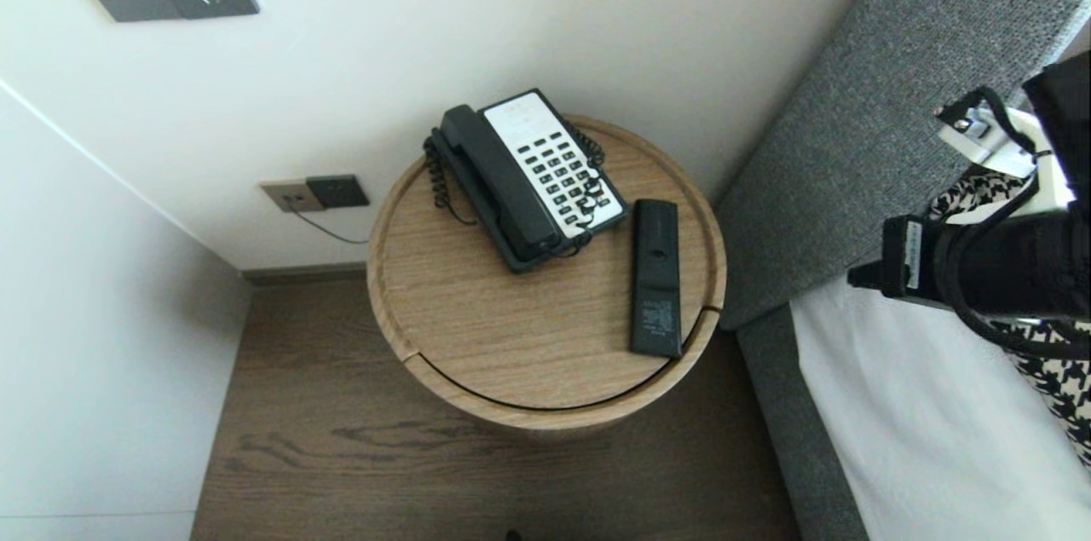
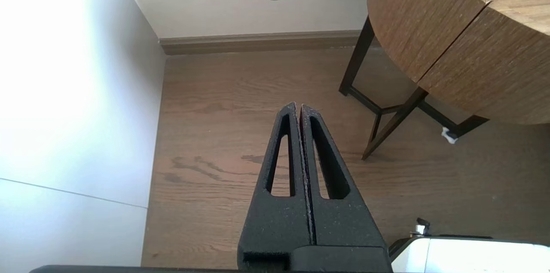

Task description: Open the nightstand drawer

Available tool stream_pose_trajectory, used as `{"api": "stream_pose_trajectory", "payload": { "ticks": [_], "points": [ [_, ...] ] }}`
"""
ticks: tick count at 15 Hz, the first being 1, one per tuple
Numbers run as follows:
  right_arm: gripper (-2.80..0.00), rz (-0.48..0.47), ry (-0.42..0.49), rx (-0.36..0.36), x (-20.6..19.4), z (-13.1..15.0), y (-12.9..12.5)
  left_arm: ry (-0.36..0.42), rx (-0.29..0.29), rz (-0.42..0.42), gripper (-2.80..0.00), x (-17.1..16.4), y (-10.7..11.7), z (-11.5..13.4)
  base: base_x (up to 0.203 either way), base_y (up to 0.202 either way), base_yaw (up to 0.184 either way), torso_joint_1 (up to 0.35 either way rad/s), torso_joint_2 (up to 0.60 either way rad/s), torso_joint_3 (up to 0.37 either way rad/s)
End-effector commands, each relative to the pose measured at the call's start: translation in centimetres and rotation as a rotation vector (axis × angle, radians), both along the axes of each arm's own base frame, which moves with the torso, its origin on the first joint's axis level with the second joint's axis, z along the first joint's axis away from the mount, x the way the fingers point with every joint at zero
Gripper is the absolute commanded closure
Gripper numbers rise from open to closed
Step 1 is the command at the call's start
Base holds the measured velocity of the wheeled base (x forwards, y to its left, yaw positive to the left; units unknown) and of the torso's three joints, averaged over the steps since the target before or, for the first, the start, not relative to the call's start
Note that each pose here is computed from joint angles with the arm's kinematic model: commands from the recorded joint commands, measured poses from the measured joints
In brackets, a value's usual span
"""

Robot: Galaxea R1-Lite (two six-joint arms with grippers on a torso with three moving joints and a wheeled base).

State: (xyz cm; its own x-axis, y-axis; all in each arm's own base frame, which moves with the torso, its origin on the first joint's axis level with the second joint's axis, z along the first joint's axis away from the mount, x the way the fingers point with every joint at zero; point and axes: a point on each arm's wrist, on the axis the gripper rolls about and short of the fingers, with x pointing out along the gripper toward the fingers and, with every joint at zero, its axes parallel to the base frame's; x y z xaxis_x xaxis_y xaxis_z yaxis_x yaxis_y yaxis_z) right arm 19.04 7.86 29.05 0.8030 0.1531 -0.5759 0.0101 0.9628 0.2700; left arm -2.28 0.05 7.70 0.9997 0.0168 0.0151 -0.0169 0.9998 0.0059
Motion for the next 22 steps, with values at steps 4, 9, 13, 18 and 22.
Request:
{"api": "stream_pose_trajectory", "payload": {
  "ticks": [4, 9, 13, 18, 22],
  "points": [
    [0.00, 0.139, 0.068, 0.002, 1.2, 0.3, 3.3, 0.000, 0.000, 0.000, 0.00, 0.0, 0.0, 0.0, 0.000, 0.000, 0.000, 0.000, 0.00, 0.000],
    [0.00, 0.284, 0.118, 0.084, 2.5, 0.3, 6.6, 0.000, 0.000, -0.001, 0.00, 0.0, 0.0, 0.0, 0.000, 0.000, 0.000, 0.000, 0.00, 0.000],
    [0.00, 0.394, 0.175, 0.065, 1.9, -1.2, 10.1, 0.000, 0.000, 0.000, 0.00, 0.0, 0.0, 0.0, 0.000, 0.000, 0.000, 0.000, 0.00, 0.000],
    [0.00, 0.502, 0.258, 0.037, 0.0, -3.2, 11.7, 0.000, 0.000, 0.001, 0.00, 0.0, 0.0, 0.0, 0.000, 0.000, 0.000, 0.000, 0.00, 0.000],
    [0.00, 0.526, 0.319, 0.025, -0.2, -4.8, 11.8, 0.000, 0.000, 0.000, 0.00, 0.0, 0.0, 0.0, 0.000, 0.000, 0.000, 0.000, 0.00, 0.000]
  ]
}}
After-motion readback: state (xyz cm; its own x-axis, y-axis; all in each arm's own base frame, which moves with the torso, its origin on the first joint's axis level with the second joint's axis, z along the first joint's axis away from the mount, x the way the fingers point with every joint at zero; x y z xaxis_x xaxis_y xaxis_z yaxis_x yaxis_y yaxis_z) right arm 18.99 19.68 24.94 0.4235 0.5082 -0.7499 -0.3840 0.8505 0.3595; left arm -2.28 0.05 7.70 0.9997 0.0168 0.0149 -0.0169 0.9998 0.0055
